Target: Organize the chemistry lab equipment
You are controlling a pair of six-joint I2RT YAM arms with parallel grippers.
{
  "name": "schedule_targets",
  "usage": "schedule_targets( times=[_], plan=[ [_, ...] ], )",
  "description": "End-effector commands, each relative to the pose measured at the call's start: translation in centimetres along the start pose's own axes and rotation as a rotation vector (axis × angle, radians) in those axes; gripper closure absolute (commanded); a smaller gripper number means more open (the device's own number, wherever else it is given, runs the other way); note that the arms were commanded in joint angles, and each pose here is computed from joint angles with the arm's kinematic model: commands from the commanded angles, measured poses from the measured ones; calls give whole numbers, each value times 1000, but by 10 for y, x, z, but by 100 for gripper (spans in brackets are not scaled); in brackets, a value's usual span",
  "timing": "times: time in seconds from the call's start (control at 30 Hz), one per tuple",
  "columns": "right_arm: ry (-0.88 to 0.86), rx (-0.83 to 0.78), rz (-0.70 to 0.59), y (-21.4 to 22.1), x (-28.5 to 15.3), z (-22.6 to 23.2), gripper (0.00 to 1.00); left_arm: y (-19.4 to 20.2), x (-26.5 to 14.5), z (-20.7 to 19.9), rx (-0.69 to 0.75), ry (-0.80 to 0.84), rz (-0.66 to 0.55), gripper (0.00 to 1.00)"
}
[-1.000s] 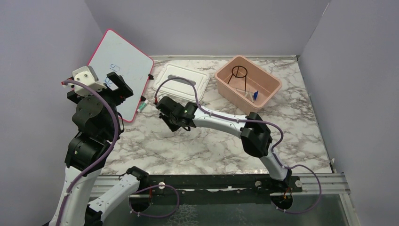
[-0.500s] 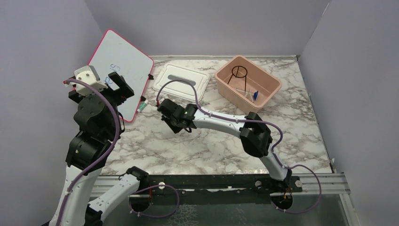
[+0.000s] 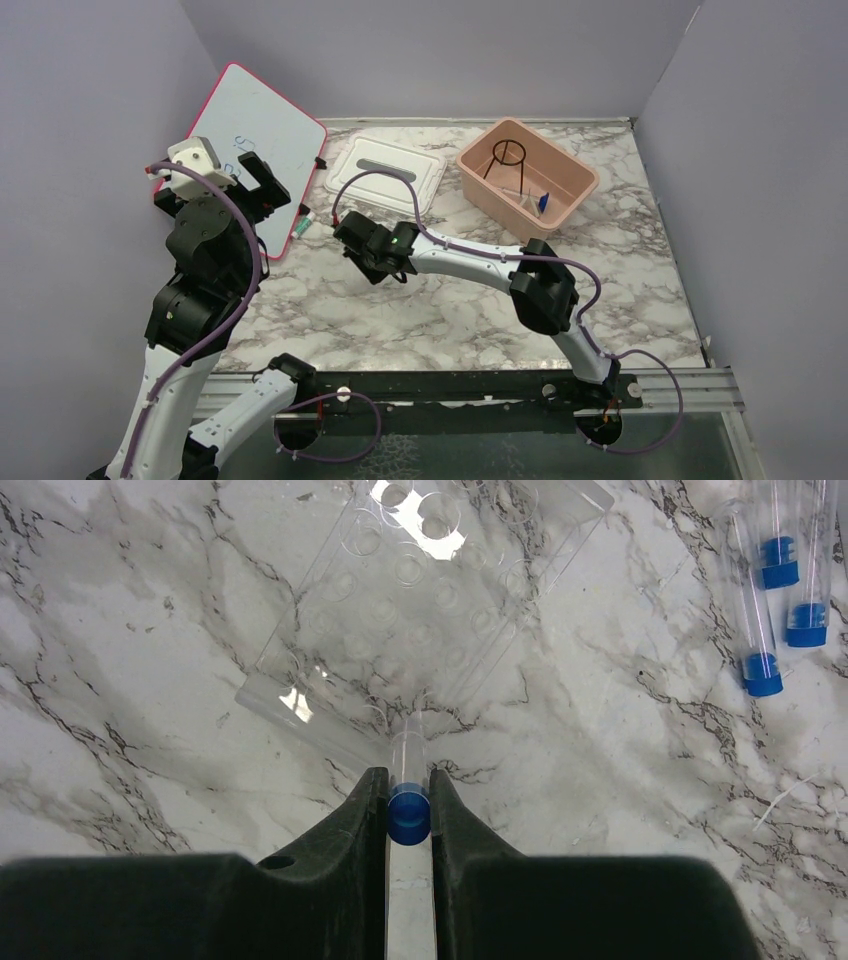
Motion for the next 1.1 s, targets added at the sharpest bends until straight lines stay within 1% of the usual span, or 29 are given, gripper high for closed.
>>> schedule_targets(
  times=[0.0, 0.2, 0.43, 0.67, 0.77, 0.93, 1.07],
  plan=[
    [91, -58, 125, 25, 0, -12, 87, 1, 1, -3, 1, 17, 5, 5],
    [109, -58, 130, 23, -13, -18, 88, 0, 1, -3, -3, 17, 4, 5],
    [148, -50, 160, 34, -14, -28, 88, 3, 2, -5, -2, 26, 12, 5],
    [18, -34, 101, 28, -10, -13, 78, 5, 4, -9, -2, 39, 22, 5],
    [-8, -32, 91, 27, -7, -9, 77, 6, 4, -9, -1, 41, 24, 5],
    [-4, -18, 106, 27, -6, -9, 77, 9, 5, -10, 3, 44, 31, 5],
    [11, 18, 129, 27, -5, -15, 81, 12, 7, -13, 5, 50, 40, 5]
  ],
)
Point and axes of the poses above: each gripper's point midway between its finger pads, its own x axis out along the fingers, its own z axis along the line the jaws close on, y = z × x, the point moved 6 cm from there along -x, back along the fingers, and after that the axes turned 1 degree about x, right-handed, at the moved point
